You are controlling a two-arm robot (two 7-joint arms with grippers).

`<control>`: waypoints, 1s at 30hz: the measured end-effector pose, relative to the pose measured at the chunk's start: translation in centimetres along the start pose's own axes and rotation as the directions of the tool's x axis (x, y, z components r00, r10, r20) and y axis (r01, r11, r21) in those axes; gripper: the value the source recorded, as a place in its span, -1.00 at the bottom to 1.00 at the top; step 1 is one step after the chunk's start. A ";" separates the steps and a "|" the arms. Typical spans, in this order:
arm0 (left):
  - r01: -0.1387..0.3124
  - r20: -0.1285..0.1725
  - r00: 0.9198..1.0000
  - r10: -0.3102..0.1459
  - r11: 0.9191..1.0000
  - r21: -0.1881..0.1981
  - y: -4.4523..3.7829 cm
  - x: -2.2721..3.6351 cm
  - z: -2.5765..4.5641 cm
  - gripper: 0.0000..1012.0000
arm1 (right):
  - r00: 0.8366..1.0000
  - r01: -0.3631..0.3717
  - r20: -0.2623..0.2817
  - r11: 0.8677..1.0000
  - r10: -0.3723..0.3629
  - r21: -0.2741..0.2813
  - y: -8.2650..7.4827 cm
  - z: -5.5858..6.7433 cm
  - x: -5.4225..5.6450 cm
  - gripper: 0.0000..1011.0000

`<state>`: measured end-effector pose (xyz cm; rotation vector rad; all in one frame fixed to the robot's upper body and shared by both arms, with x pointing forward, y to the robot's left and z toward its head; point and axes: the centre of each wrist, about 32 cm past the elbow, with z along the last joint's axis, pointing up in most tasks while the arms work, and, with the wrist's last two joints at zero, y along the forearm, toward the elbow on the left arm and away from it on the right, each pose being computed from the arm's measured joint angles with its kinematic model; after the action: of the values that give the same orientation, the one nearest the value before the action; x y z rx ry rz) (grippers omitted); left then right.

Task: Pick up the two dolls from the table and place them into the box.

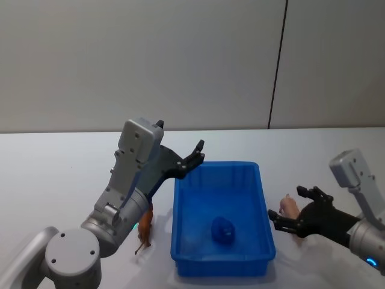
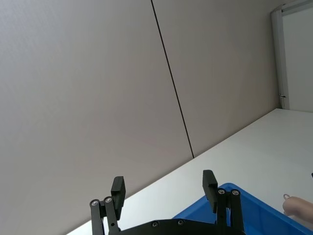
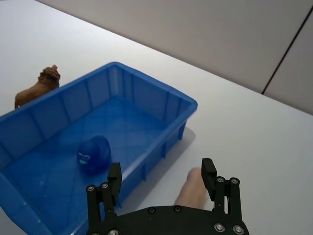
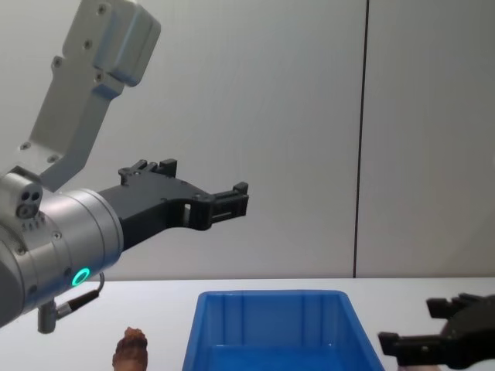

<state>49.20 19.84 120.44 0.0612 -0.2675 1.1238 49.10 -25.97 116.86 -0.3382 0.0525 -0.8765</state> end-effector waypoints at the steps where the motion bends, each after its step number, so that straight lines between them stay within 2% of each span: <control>1: 0.000 0.000 1.000 0.000 1.000 0.000 0.00 0.00 0.00 0.98 | 1.000 0.005 -0.006 1.000 -0.005 -0.006 -0.1 -0.1 0.1 0.98; 14: 0.000 0.000 1.000 0.000 1.000 0.000 0.00 0.00 0.00 0.98 | 0.998 0.039 -0.052 0.996 -0.044 -0.076 -0.5 -2.1 0.7 0.98; 24: 0.000 0.000 1.000 0.000 1.000 0.000 0.00 0.00 0.00 0.98 | 0.995 0.043 -0.081 0.992 -0.053 -0.121 0.1 -3.3 1.0 0.98; 30: 0.000 0.000 1.000 0.000 1.000 0.000 0.00 0.00 0.00 0.98 | 0.994 0.038 -0.095 0.990 -0.051 -0.138 0.8 -3.7 1.0 0.74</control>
<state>49.20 19.84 120.44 0.0612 -0.2675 1.1238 49.62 -27.23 113.17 -0.4251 0.1971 -0.9360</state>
